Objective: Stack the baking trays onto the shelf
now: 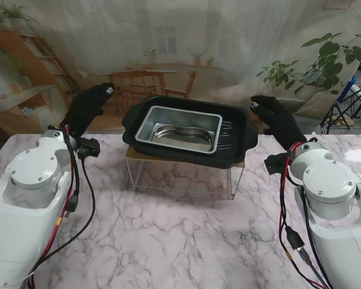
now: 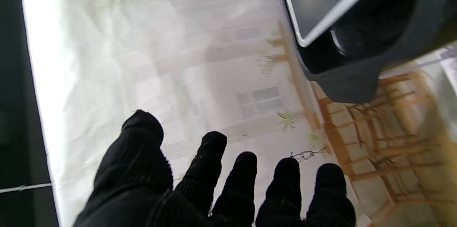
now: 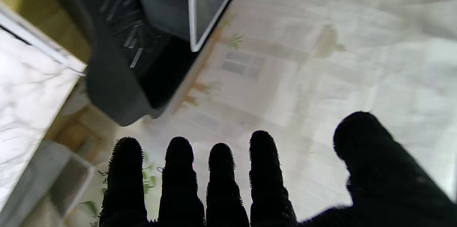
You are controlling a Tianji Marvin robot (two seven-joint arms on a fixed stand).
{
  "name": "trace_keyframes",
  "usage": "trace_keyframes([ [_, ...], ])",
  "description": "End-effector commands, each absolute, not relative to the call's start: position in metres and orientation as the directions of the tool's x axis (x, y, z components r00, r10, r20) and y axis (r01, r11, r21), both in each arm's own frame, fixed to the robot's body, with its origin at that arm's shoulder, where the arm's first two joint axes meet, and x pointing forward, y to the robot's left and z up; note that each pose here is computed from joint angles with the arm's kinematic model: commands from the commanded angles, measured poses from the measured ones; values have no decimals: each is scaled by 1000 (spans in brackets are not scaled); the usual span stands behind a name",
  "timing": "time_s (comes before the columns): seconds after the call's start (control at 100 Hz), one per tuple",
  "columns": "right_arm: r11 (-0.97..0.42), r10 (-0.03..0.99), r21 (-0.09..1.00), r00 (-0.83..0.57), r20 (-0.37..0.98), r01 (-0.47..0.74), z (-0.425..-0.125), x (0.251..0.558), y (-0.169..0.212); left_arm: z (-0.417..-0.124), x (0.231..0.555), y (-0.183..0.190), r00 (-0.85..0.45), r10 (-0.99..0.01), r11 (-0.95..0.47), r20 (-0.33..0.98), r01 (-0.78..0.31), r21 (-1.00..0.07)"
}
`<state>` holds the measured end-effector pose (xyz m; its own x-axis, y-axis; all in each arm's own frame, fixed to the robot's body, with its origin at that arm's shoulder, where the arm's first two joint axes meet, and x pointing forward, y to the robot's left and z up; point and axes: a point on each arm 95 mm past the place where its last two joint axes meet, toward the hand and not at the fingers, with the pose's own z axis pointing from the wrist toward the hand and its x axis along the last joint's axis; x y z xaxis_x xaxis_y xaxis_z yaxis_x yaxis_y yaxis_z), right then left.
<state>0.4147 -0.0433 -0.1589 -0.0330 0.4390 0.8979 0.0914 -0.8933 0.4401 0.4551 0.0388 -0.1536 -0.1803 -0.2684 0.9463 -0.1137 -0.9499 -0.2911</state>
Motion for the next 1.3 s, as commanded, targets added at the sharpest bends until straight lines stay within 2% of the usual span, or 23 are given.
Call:
trace_keyframes([
  [0.0, -892, 442, 444, -45, 896, 87, -167, 407, -38, -164, 445, 36, -172, -266, -947, 948, -135, -290],
  [0.29, -910, 391, 408, -169, 905, 79, -198, 380, -24, -197, 403, 34, -289, -201, -955, 936, -153, -253],
  [0.54, -917, 370, 394, -231, 900, 69, -228, 363, -18, -231, 384, 30, -327, -325, -912, 887, -141, -386],
  [0.76, -914, 383, 403, -244, 891, 38, -251, 354, -17, -258, 378, 28, -284, -348, -918, 894, -91, -386],
  [0.93, -913, 389, 406, -214, 896, 40, -268, 350, -17, -265, 378, 26, -259, -361, -912, 896, -104, -398],
  [1.29, -908, 400, 417, -206, 893, 46, -271, 345, -22, -270, 377, 31, -224, -386, -903, 895, -104, -416],
])
